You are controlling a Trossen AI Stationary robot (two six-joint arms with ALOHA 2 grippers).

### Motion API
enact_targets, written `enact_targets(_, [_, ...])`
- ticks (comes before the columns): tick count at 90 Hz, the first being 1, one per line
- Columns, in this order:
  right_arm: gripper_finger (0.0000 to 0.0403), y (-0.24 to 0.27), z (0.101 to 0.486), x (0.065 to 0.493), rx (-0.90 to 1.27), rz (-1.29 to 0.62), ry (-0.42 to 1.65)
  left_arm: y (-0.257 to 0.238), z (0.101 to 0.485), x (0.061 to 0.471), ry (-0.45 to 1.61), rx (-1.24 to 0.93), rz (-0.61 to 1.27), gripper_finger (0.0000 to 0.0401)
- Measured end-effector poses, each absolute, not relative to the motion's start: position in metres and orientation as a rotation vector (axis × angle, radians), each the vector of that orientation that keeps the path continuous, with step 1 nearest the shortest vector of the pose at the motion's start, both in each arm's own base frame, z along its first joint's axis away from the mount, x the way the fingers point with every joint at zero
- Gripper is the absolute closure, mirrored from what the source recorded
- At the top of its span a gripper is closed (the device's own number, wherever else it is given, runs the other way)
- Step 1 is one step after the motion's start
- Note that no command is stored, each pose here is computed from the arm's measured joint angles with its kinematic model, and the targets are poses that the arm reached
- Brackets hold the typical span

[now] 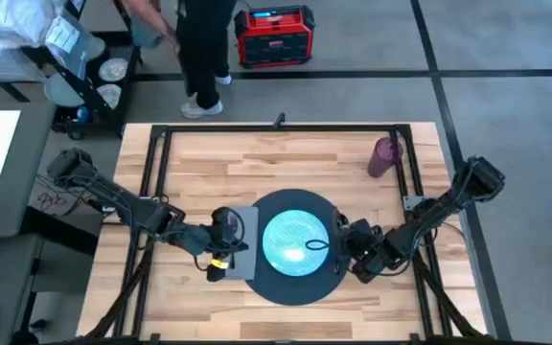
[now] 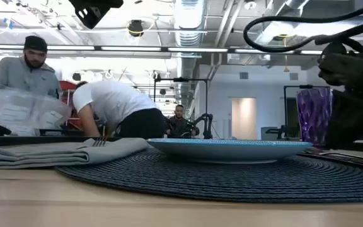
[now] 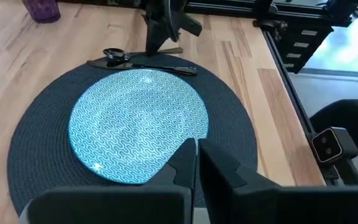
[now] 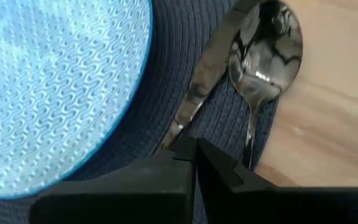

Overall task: Set table place
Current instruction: Adjust the black table knife

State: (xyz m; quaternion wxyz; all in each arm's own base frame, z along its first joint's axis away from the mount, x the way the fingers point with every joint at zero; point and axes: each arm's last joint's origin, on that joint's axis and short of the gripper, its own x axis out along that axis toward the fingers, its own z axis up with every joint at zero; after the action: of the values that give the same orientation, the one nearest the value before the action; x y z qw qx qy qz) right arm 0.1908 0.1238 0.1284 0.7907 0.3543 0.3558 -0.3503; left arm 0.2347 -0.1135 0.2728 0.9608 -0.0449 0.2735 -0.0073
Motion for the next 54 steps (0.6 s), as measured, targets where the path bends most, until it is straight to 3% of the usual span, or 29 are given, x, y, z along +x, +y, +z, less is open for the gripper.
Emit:
enact_targets(24, [0.0403, 0.122, 0.131, 0.202, 0.758, -0.681, 0.752, -0.113, 0.273, 0.235, 0.554, -0.091, -0.015, 0.0401])
enact_targets(54, [0.0403, 0.115, 0.128, 0.201, 0.738, -0.729, 0.764, -0.114, 0.273, 0.235, 0.554, -0.087, -0.016, 0.0401])
